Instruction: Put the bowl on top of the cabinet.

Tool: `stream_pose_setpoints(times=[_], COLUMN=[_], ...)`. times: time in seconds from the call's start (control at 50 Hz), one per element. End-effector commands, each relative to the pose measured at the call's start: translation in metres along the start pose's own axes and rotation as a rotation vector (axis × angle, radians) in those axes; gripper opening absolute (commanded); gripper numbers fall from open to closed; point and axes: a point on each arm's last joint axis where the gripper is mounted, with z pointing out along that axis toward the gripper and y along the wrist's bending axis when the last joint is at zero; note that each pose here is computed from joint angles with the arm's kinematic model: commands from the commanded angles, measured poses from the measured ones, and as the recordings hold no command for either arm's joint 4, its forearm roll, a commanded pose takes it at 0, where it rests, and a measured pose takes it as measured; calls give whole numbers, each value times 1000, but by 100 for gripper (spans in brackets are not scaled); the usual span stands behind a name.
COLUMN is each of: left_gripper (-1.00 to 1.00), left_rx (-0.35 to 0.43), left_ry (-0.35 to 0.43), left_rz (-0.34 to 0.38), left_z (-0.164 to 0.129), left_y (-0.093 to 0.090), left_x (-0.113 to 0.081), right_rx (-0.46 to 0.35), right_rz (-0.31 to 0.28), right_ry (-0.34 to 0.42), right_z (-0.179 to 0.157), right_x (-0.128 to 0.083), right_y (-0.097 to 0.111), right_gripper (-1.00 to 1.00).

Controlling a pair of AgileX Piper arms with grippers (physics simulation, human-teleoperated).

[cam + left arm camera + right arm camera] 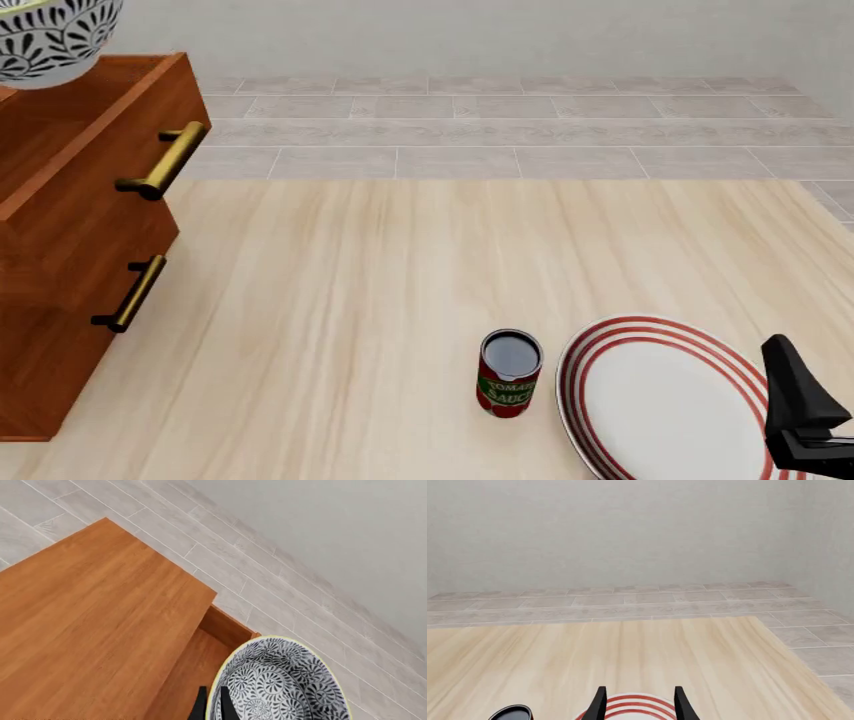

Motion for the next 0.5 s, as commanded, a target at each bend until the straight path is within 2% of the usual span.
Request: stream_pose_setpoints(times=[0.02,0.24,0.26,0.3,0.38,0.42,0.5], left_gripper=[-100,-100,-100,-100,-100,-100,-100], left_rx=[-22,-60,-64,-67,-85,-88,-99], left_ry=[-24,-24,-29,-32,-42,-46,-55], left_rz=[-9,-47,-52,-57,-80,-92,-111], left_z=[-6,-1,2,-3,-5,-3,-5], left_y=[5,15,20,17,22,26,29], left_x=[-8,-4,2,-5,-6,0,0], right_rx=[0,-1,-1,-2,-4,-5,-5], right_rz=[1,-1,-2,-3,-5,-6,-7], right_ry=[0,0,0,0,0,0,0], right_z=[0,0,0,0,0,0,0], right_x=[0,-1,0,-1,0,0,0], right_y=[0,0,0,0,0,0,0], right_gripper=[100,100,100,100,100,100,100])
